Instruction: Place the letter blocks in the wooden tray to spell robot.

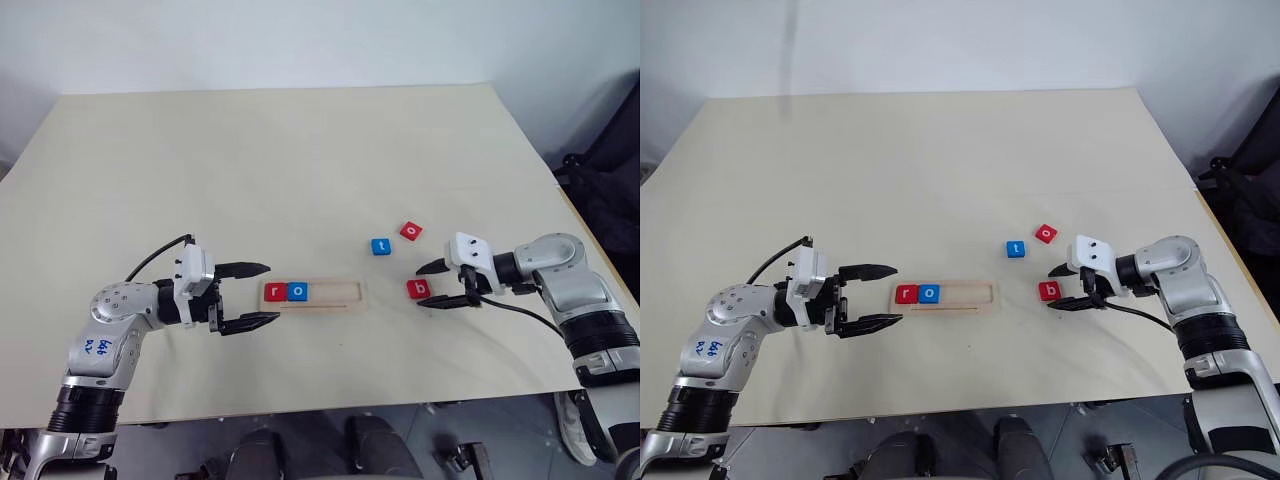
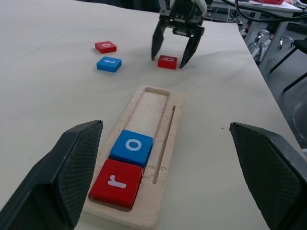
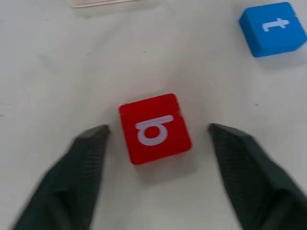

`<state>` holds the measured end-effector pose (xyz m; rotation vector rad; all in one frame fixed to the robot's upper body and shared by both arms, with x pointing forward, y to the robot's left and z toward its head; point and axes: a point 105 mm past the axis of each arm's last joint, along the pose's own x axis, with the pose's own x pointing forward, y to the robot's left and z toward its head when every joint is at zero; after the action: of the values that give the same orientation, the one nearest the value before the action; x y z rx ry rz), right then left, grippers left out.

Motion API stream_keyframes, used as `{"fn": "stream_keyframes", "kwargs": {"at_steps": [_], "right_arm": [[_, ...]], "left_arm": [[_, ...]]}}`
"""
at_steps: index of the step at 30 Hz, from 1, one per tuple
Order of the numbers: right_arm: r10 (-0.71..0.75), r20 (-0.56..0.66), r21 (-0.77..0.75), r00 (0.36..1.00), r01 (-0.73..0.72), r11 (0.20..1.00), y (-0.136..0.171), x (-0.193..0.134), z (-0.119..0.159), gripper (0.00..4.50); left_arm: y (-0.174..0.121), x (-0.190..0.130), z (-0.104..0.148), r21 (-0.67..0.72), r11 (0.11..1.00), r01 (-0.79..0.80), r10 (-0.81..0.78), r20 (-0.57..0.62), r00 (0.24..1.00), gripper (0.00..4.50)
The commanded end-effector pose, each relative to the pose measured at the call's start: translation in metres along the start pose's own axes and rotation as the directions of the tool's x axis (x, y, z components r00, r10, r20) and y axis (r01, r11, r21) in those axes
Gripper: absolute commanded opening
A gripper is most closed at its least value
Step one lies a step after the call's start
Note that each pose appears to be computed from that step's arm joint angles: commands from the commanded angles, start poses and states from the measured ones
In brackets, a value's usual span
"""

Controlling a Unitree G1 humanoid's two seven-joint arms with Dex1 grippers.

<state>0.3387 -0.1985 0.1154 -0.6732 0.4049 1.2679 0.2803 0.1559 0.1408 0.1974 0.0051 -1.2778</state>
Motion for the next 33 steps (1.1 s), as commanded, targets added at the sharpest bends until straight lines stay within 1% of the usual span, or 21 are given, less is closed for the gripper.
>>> {"fn": "stream_keyframes", "kwargs": {"at_steps": [1, 2, 3, 7, 11, 14, 18, 22, 26, 33], "right_arm": [[0.013, -0.014, -0.004, 1.0, -0.013, 1.0, 0.003, -0.001, -0.003, 1.98], [0.009, 0.006, -0.015, 1.0, -0.009, 1.0, 0.002, -0.001, 0.001, 1.66], [0.006, 0.02, -0.021, 1.0, -0.006, 1.0, 0.001, -0.001, 0.004, 1.48], [-0.014, 0.122, -0.031, 0.992, 0.018, 0.999, -0.002, 0.005, 0.039, 1.48], [0.062, 0.227, -0.022, 0.972, -0.058, 0.998, 0.018, 0.028, 0.089, 1.48], [0.08, 0.244, -0.013, 0.966, -0.08, 0.997, 0.031, 0.046, 0.11, 1.48], [0.097, 0.232, -0.005, 0.968, -0.099, 0.995, 0.041, 0.065, 0.119, 1.48], [0.066, 0.2, -0.008, 0.978, -0.066, 0.998, 0.036, 0.081, 0.119, 1.48], [0.055, 0.177, -0.038, 0.983, -0.049, 0.998, 0.032, 0.09, 0.122, 1.48], [0.072, 0.16, -0.096, 0.984, -0.057, 0.994, 0.028, 0.099, 0.13, 1.48]], "left_arm": [[-0.001, -0.004, 0.011, 0.036, 0.999, -0.006, 0.005, 0.028, 1.0, 4.5], [-0.001, -0.003, 0.011, 0.037, 0.999, -0.004, 0.003, 0.029, 1.0, 4.5], [-0.001, -0.003, 0.011, 0.037, 0.999, -0.003, 0.001, 0.029, 1.0, 4.5], [-0.001, -0.003, 0.011, 0.037, 0.999, 0.015, -0.016, 0.03, 0.999, 4.5], [-0.003, -0.006, 0.007, 0.035, 0.999, 0.034, -0.034, 0.016, 0.999, 4.5], [-0.004, -0.007, 0.004, 0.031, 0.999, 0.041, -0.041, 0.007, 0.999, 4.5], [-0.005, -0.005, 0.003, 0.03, 0.999, 0.043, -0.044, 0.007, 0.999, 4.5], [-0.005, -0.004, 0.003, 0.047, 0.998, 0.035, -0.036, 0.014, 0.999, 4.5], [-0.003, -0.002, 0.008, 0.117, 0.993, 0.011, -0.016, 0.037, 0.999, 4.5], [-0.006, -0.004, 0.005, 0.153, 0.988, 0.023, -0.027, 0.028, 0.999, 4.5]]}}
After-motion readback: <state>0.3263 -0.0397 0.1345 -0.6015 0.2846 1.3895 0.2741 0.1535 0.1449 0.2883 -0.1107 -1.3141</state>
